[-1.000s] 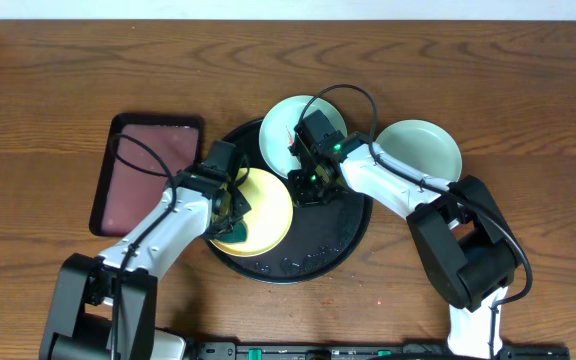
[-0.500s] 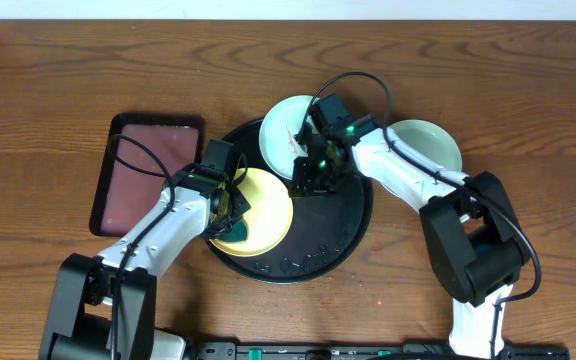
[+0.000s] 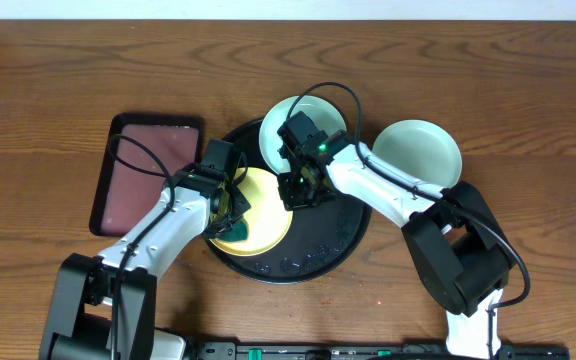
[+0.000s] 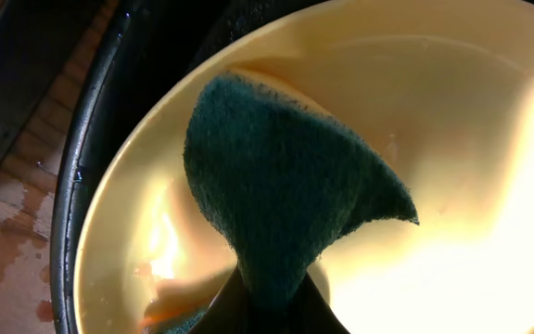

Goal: Clean dirty plates on tray and stack at the side

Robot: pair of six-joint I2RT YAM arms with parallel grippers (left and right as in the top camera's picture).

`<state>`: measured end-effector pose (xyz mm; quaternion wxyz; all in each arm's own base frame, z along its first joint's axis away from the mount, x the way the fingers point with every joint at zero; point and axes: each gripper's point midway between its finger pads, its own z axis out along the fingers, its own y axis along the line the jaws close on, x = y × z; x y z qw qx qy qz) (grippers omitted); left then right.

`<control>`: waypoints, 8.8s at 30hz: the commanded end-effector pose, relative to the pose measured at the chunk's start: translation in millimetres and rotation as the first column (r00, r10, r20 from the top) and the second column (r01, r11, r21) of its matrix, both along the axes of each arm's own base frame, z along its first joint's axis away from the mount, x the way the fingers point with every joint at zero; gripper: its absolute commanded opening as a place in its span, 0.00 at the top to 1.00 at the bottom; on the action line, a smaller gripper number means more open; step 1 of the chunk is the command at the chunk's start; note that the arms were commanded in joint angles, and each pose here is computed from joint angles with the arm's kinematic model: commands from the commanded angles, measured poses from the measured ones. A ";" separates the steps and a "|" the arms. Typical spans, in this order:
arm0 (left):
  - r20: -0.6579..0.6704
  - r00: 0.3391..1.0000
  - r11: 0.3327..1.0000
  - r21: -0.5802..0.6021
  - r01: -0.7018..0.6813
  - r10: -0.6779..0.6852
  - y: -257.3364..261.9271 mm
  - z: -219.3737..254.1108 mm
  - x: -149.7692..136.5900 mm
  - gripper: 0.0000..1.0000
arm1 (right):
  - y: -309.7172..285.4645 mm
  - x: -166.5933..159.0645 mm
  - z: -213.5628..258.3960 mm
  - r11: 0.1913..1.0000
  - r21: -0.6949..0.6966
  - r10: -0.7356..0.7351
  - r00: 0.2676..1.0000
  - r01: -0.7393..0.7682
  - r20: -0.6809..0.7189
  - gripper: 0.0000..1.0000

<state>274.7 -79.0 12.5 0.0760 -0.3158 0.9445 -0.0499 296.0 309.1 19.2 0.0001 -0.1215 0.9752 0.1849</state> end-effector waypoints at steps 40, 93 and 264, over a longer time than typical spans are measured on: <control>0.104 0.947 0.950 0.098 0.295 -0.305 -0.2 13.7 30.6 0.93 | 0.1 0.7 -17.6 1.000 0.006 -0.029 0.997 0.030 -0.066 0.99; 0.213 0.951 0.958 0.227 0.176 -0.225 87.6 96.8 85.3 0.93 | 6.4 12.0 30.6 0.993 0.072 0.084 0.994 -0.089 0.069 0.99; 0.167 0.962 0.962 0.204 0.182 -0.218 85.2 81.7 81.5 0.92 | -34.5 32.9 12.9 1.000 -0.016 -0.006 0.999 0.007 0.039 0.77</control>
